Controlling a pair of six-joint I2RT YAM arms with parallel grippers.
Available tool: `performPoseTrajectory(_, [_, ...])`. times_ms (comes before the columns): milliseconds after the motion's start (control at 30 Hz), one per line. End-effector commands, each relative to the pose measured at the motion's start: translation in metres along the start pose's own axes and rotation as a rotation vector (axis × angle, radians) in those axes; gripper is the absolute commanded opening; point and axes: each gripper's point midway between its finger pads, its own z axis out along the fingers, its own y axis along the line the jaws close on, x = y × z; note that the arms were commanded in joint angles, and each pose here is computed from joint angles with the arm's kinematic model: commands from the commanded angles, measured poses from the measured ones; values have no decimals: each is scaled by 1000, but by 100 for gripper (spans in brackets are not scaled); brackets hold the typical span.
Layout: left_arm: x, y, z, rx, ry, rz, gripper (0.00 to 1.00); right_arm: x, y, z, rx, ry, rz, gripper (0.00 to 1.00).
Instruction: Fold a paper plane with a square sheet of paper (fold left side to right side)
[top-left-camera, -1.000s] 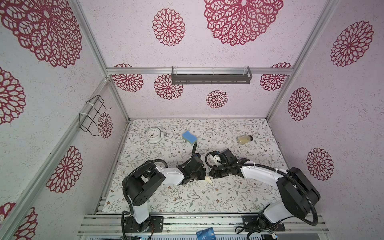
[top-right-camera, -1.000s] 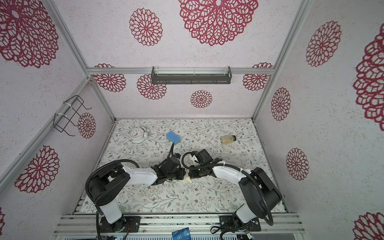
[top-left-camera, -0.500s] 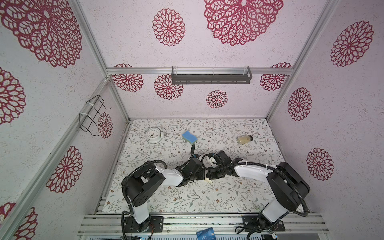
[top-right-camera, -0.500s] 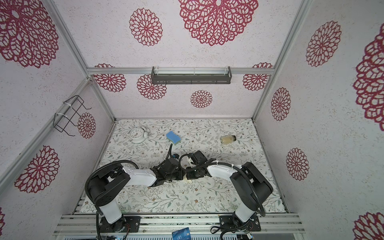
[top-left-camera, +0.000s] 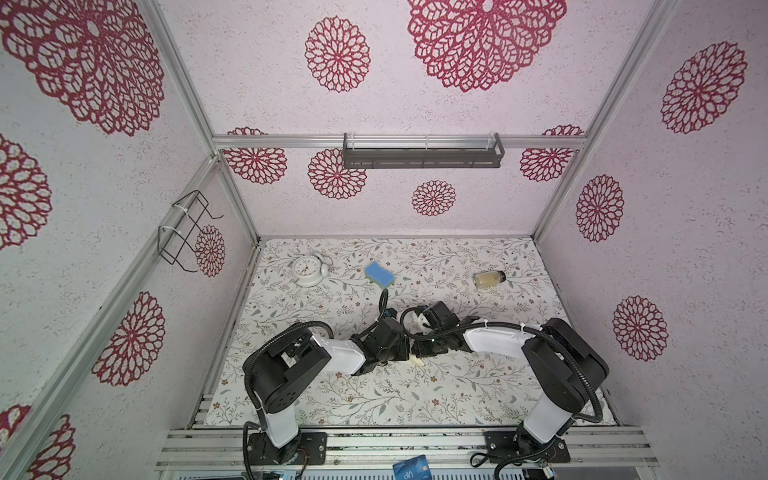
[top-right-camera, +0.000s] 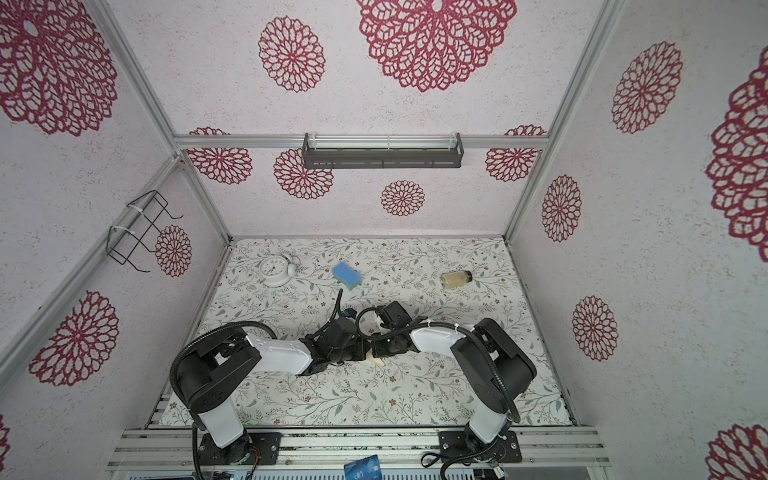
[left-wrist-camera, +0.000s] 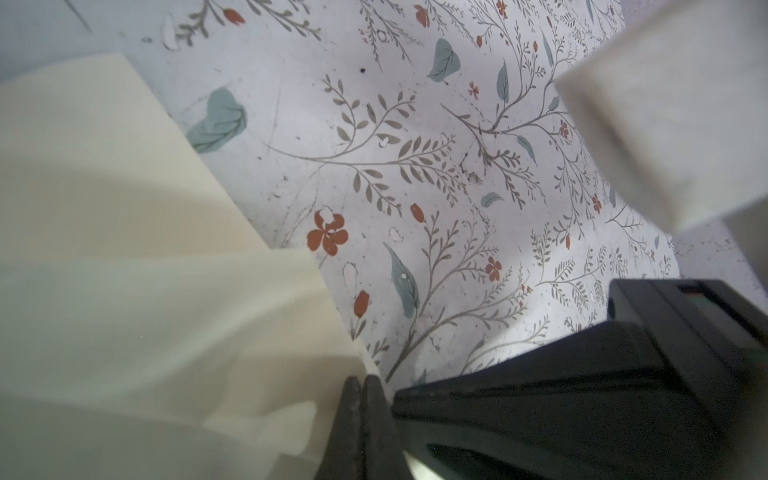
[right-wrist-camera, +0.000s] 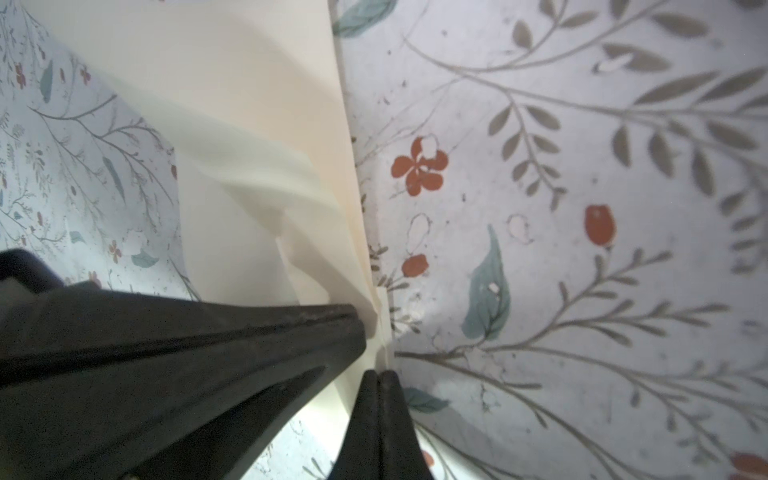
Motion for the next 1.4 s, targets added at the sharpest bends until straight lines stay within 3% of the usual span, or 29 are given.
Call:
performPoseTrajectory(0, [30, 36, 1, -128, 79, -21, 0, 24, -7, -3, 43, 45, -13, 0])
performPoseTrajectory(367, [36, 43, -1, -156, 90, -40, 0, 48, -23, -13, 106, 50, -34, 0])
performPoseTrajectory(633, [44, 47, -2, -170, 90, -98, 0, 11, 9, -43, 29, -65, 4, 0])
performPoseTrajectory(1000, [47, 49, -3, -183, 92, -116, 0, -9, 26, -18, -14, -68, 48, 0])
performPoseTrajectory(1367, [48, 50, -2, -186, 95, -119, 0, 14, 11, 2, 45, -1, 40, 0])
